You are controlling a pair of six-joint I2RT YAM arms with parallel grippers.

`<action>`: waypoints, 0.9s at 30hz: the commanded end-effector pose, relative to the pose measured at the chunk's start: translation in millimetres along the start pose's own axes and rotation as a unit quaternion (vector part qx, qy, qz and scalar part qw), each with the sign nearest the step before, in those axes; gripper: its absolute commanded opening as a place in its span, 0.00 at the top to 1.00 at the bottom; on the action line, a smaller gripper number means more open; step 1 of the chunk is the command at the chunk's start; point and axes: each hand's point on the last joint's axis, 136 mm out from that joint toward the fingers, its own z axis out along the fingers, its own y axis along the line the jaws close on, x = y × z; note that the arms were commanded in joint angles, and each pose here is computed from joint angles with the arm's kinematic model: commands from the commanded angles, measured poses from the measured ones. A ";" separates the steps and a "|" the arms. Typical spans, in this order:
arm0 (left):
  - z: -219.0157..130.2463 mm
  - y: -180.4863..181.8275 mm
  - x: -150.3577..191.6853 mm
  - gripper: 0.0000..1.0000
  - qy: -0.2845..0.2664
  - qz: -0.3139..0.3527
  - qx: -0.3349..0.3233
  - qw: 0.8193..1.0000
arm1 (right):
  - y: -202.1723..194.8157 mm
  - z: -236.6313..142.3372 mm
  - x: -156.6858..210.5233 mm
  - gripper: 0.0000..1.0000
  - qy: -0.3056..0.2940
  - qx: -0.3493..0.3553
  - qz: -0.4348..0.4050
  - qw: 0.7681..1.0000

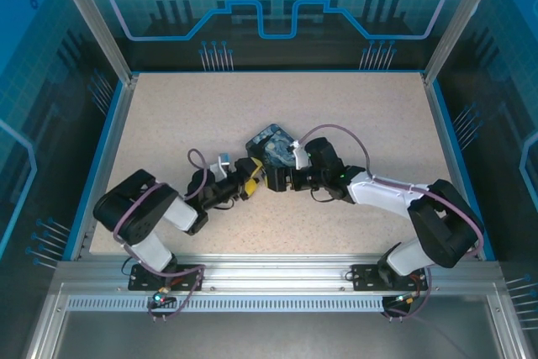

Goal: Unlock the padlock with the key

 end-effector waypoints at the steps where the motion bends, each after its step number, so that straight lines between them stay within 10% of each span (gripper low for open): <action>1: -6.2 -13.9 -5.0 0.12 -0.002 0.029 0.001 1.000 | -11.7 7.5 25.6 0.20 0.039 0.024 0.035 0.998; 12: -60.3 -71.7 -39.1 0.01 -0.064 0.250 -0.188 0.948 | 14.9 2.1 33.4 0.19 0.050 0.025 0.006 0.998; 27: -73.0 -117.8 -106.4 0.01 -0.128 0.320 -0.276 0.897 | -24.3 42.1 5.5 0.20 -0.034 0.118 0.078 0.989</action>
